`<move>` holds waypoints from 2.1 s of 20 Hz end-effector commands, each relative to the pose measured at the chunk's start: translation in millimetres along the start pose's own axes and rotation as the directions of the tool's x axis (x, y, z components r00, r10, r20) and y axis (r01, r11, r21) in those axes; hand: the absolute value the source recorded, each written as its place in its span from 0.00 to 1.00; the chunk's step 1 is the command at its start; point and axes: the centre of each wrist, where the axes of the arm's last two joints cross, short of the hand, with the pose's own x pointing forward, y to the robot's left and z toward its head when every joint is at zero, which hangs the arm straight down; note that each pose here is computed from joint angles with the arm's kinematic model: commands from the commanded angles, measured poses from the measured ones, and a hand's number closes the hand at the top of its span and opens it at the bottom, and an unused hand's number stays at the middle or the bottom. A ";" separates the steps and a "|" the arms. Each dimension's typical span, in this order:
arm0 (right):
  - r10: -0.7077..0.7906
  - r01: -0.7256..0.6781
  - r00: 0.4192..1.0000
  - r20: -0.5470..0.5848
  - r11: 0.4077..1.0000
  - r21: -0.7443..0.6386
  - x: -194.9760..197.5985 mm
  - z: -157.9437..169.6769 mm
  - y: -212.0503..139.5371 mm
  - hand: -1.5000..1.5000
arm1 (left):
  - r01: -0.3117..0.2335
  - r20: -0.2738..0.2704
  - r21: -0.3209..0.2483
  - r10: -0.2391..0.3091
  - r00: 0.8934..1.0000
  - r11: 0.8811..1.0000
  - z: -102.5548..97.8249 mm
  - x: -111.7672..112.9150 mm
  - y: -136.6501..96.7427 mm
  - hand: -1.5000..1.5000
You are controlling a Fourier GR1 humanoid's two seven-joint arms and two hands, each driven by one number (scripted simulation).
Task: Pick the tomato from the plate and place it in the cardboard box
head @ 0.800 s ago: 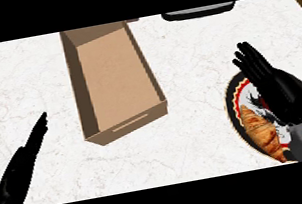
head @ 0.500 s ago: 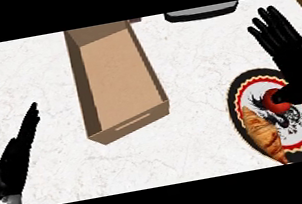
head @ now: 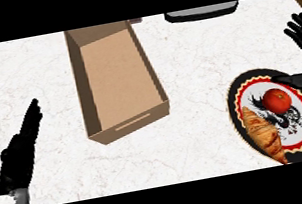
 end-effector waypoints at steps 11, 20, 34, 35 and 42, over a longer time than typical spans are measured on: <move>0.683 -0.551 0.730 -0.029 0.613 0.567 75.5 -18.5 -77.2 0.00 | -0.012 -0.021 0.002 0.012 1.000 1.000 8.5 -5.5 -13.6 0.50; 0.790 -0.482 0.614 0.005 0.370 0.794 60.9 -23.3 -30.2 0.00 | 0.003 -0.007 0.012 -0.003 1.000 1.000 4.9 -6.9 -1.0 0.50; 0.866 -0.514 0.498 -0.055 0.345 0.785 50.2 -12.2 6.2 0.00 | -0.019 -0.015 0.023 0.020 1.000 1.000 8.8 -7.4 -4.5 0.50; 0.868 -0.513 0.495 -0.045 0.334 0.791 50.0 -4.5 -2.4 0.00 | -0.002 -0.012 0.023 0.003 1.000 1.000 -14.0 -13.3 -1.6 0.50; 0.867 -0.525 0.497 -0.050 0.346 0.778 36.5 1.0 8.5 0.00 | -0.009 -0.021 0.017 0.009 1.000 1.000 11.3 -1.4 5.3 0.50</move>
